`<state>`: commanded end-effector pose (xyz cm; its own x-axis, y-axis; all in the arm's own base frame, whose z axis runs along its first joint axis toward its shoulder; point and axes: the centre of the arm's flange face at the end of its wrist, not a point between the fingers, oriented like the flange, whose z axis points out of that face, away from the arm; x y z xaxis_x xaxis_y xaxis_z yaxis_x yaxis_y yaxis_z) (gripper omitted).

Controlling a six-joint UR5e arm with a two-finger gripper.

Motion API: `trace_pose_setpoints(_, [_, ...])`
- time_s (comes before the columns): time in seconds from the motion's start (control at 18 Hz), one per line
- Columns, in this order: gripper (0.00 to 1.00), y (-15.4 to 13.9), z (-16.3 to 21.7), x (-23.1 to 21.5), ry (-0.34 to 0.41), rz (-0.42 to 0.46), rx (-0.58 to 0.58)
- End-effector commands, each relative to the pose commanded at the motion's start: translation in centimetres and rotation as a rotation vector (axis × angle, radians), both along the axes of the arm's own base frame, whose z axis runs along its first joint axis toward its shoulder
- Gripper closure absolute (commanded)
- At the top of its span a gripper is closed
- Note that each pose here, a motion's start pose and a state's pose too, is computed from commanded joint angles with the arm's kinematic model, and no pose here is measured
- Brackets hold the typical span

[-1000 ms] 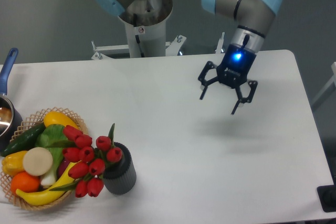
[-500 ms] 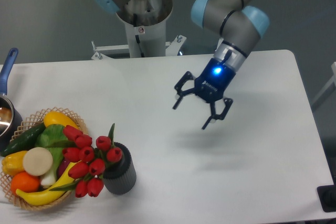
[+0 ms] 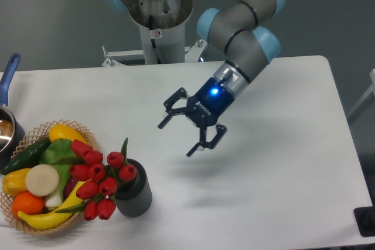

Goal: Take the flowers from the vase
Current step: 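Lower the open gripper around the red tulip stems above the vase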

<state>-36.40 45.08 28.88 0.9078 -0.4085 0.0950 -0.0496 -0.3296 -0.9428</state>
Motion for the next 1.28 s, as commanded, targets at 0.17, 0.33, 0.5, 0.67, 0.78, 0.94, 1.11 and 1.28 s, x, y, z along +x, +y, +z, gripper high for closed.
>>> trace_pose_setpoints(0.17, [0.00,2.1,-0.3,1.0,-0.002,-0.043,0.004])
trace_pose_setpoints(0.33, [0.00,4.2,0.2,1.1,0.012,-0.075,0.016])
trace_pose_setpoints(0.5, [0.00,5.7,-0.2,1.0,0.015,-0.098,0.018])
trace_pose_setpoints(0.67, [0.00,6.8,-0.2,1.1,0.022,-0.113,0.023])
trace_pose_setpoints(0.78, [0.00,7.7,-0.5,1.3,0.022,-0.128,0.023])
trace_pose_setpoints(0.94, [0.00,8.6,-0.7,2.0,0.028,-0.147,0.027])
trace_pose_setpoints(1.11, [0.00,9.6,-0.8,2.5,0.035,-0.165,0.030])
trace_pose_setpoints(1.28, [0.03,10.2,-1.0,2.9,0.033,-0.177,0.029])
